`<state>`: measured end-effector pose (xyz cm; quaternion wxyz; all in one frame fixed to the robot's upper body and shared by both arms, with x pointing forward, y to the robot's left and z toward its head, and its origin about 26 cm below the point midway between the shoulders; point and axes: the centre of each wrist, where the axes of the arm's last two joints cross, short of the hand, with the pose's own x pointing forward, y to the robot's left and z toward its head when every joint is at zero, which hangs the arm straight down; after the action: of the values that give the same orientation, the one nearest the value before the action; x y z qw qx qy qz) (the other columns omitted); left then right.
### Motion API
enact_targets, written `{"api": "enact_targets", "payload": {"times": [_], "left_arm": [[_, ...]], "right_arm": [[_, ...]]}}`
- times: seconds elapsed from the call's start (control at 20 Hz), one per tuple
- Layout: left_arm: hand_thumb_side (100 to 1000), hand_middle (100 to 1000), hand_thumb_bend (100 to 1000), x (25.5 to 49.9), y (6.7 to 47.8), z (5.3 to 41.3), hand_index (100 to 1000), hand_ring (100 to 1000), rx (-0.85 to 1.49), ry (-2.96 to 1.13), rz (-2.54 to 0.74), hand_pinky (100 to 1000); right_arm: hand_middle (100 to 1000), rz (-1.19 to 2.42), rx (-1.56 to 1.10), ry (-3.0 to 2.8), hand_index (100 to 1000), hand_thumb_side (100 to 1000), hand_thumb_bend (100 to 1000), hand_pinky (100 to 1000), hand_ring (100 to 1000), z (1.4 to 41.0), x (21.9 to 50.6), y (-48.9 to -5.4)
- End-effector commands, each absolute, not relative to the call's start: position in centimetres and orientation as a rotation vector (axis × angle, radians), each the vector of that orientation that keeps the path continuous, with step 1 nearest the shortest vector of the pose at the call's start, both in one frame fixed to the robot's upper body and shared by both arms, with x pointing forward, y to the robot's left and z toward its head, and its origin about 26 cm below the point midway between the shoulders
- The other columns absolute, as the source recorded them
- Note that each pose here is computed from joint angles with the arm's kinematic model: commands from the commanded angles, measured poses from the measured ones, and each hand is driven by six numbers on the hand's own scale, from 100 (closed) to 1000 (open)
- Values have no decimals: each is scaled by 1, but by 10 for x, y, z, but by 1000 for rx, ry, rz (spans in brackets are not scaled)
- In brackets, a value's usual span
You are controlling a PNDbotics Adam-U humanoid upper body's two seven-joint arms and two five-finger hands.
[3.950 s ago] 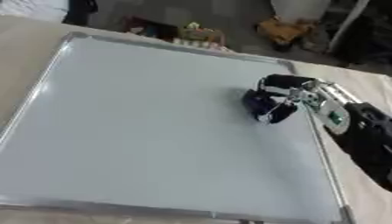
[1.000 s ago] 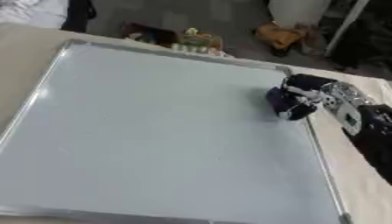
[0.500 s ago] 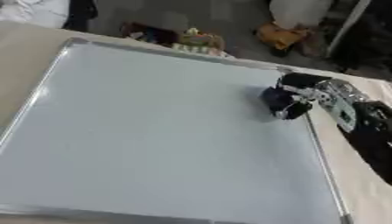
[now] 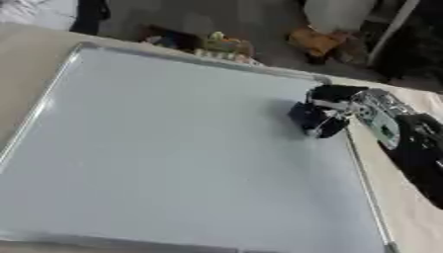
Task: Wipe the whiteboard clean with a brush.
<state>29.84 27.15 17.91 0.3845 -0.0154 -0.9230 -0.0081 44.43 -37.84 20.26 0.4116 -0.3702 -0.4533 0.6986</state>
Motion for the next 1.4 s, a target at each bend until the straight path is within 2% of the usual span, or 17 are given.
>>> {"api": "enact_targets", "payload": {"times": [0.05, 0.85, 1.4], "left_arm": [[963, 418, 100, 297, 273, 186, 616, 476, -33, -2377, -30, 437], [963, 418, 100, 297, 272, 187, 615, 476, -40, -2378, -34, 437], [961, 418, 100, 297, 272, 188, 615, 477, -44, -2380, -32, 437]], "right_arm": [[224, 1807, -888, -1127, 346, 265, 100, 601, 542, 198, 442, -372], [217, 1905, -776, -1189, 347, 265, 100, 598, 532, 213, 431, -344], [222, 1855, -842, -1178, 346, 259, 100, 602, 538, 216, 430, -351]]}}
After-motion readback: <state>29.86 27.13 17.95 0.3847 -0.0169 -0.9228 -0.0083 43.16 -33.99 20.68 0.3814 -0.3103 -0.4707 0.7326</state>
